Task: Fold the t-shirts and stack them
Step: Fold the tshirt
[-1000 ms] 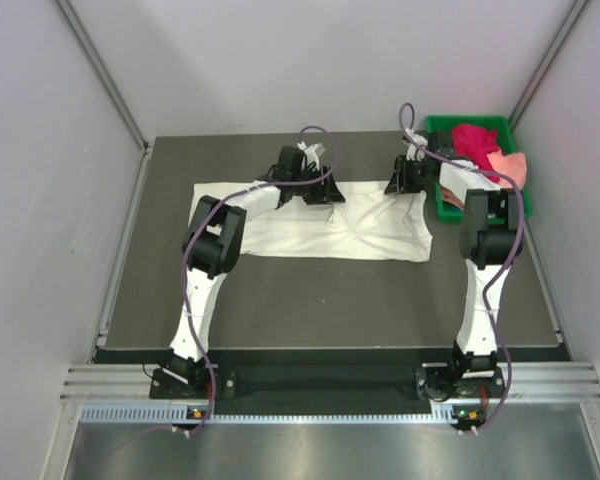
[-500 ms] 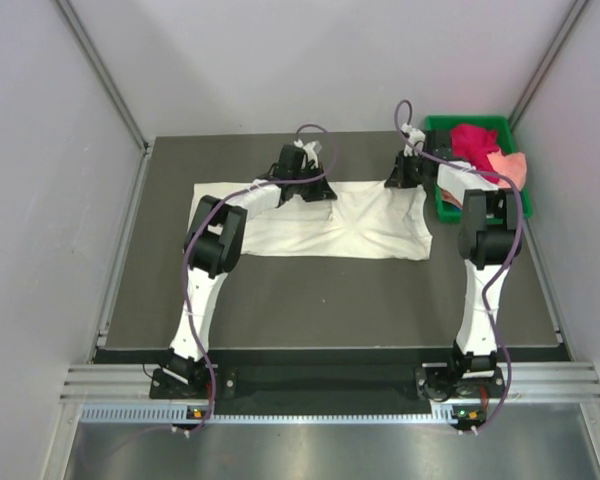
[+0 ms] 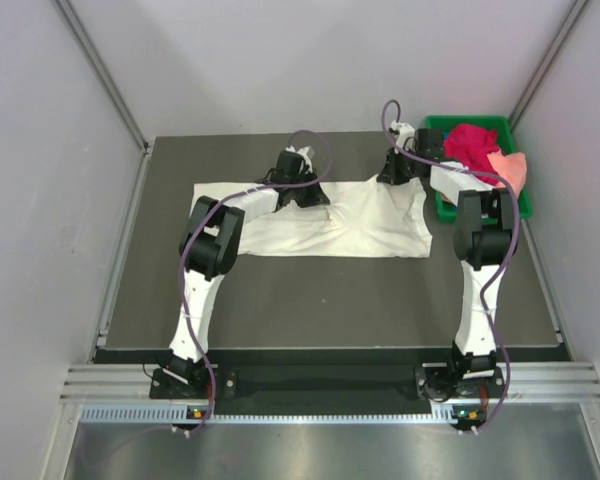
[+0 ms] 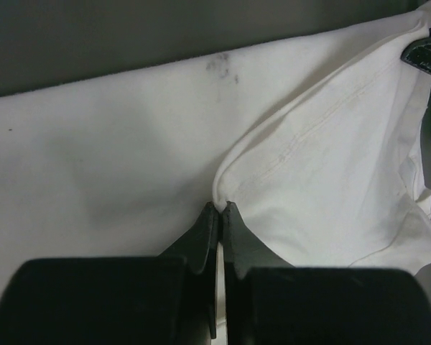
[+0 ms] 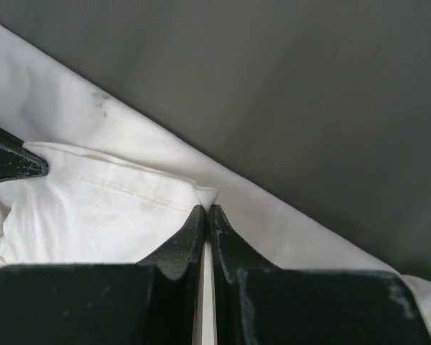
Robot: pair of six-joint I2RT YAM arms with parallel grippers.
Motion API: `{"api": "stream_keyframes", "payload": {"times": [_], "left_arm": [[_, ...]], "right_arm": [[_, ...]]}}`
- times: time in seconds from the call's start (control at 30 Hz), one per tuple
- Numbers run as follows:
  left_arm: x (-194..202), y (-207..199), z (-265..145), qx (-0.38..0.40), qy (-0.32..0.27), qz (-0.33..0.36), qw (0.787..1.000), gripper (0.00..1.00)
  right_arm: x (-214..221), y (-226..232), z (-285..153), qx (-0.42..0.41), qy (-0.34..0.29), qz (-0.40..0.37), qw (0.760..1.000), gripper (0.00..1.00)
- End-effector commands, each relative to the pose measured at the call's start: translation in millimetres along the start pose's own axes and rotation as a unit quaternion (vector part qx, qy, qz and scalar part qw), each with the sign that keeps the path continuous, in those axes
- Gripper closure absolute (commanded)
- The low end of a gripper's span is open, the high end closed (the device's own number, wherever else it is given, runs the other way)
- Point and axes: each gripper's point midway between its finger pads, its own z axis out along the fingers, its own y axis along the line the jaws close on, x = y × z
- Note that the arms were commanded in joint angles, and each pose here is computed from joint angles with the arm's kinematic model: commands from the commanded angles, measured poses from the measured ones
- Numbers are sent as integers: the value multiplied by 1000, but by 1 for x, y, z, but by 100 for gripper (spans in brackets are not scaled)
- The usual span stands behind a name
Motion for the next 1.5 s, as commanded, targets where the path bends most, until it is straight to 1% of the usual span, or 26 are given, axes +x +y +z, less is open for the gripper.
{"api": "stream_keyframes", "payload": {"times": [0.0, 0.23, 0.5, 0.63, 0.67, 0.7, 0.77, 0.8, 0.83, 0.87, 0.9, 0.93, 0.97, 1.0, 1.03, 1.07, 1.1, 1.13, 1.17, 1.2, 1.23, 1.27, 1.3, 1.37, 1.4, 1.47], "left_arm": [[-27, -16, -18, 4, -40, 4, 999, 100], [-27, -12, -20, -10, -45, -7, 999, 100], [-23, -4, -25, -34, -49, -25, 998, 100], [-18, 1, -26, -47, -42, -29, 998, 100], [-19, 2, -27, -52, -44, -29, 997, 94], [-18, 3, -27, -55, -43, -31, 997, 89], [-20, 2, -31, -58, -46, -31, 997, 83], [-21, 2, -32, -59, -48, -32, 997, 77], [-26, -1, -37, -62, -51, -31, 996, 73], [-28, -2, -40, -67, -54, -29, 996, 68], [-33, 0, -44, -81, -61, -25, 995, 64], [-45, -6, -54, -83, -74, -21, 994, 63], [-45, -3, -62, -99, -70, -22, 992, 63], [-51, -2, -69, -110, -77, -17, 991, 61], [-60, -6, -84, -115, -88, -17, 989, 61], [-59, -2, -92, -129, -83, -19, 988, 60], [-57, 4, -100, -144, -82, -20, 986, 60], [-63, 2, -115, -149, -91, -21, 984, 58], [-62, 6, -123, -157, -91, -24, 983, 58], [-59, 9, -130, -162, -87, -30, 983, 58], [-53, 17, -142, -165, -83, -37, 982, 57], [-48, 22, -148, -169, -76, -44, 982, 57], [-33, 35, -153, -182, -61, -54, 980, 57], [-31, 50, -171, -190, -66, -72, 977, 57], [-17, 64, -175, -200, -54, -88, 974, 57], [-15, 79, -189, -191, -53, -120, 973, 57]], "right_arm": [[-47, 19, -17, -21, -61, -72, 995, 100], [-52, 25, -13, -34, -58, -109, 992, 99], [-47, 35, -3, -67, -32, -142, 987, 97], [-50, 29, 0, -41, -26, -165, 985, 95], [-49, 27, 1, -35, -24, -167, 985, 93], [-50, 25, 0, -24, -22, -165, 986, 83], [-53, 29, -2, -20, -27, -150, 988, 75], [-64, 31, -11, -10, -40, -147, 988, 68], [-61, 31, -14, -1, -40, -137, 990, 63], [-72, 32, -19, 15, -62, -124, 990, 60], [-90, 25, -39, 67, -84, -119, 987, 57], [-89, 19, -45, 99, -87, -101, 986, 57], [-91, 15, -56, 130, -95, -51, 986, 57], [-102, 4, -81, 196, -111, -18, 974, 57], [-90, 3, -93, 221, -91, 30, 970, 57], [-86, 7, -103, 234, -91, 91, 964, 58], [-87, 15, -119, 238, -93, 119, 959, 59], [-63, 17, -129, 258, -59, 165, 950, 59], [-53, 24, -134, 259, -57, 232, 936, 59], [-51, 33, -147, 259, -58, 258, 929, 61], [-18, 34, -150, 276, -25, 293, 915, 61], [-9, 39, -154, 285, -34, 345, 894, 61], [14, 43, -165, 300, -28, 368, 880, 61], [29, 46, -170, 307, -38, 404, 861, 61], [44, 42, -178, 331, -40, 415, 847, 60], [61, 41, -187, 356, -32, 435, 826, 59]]}}
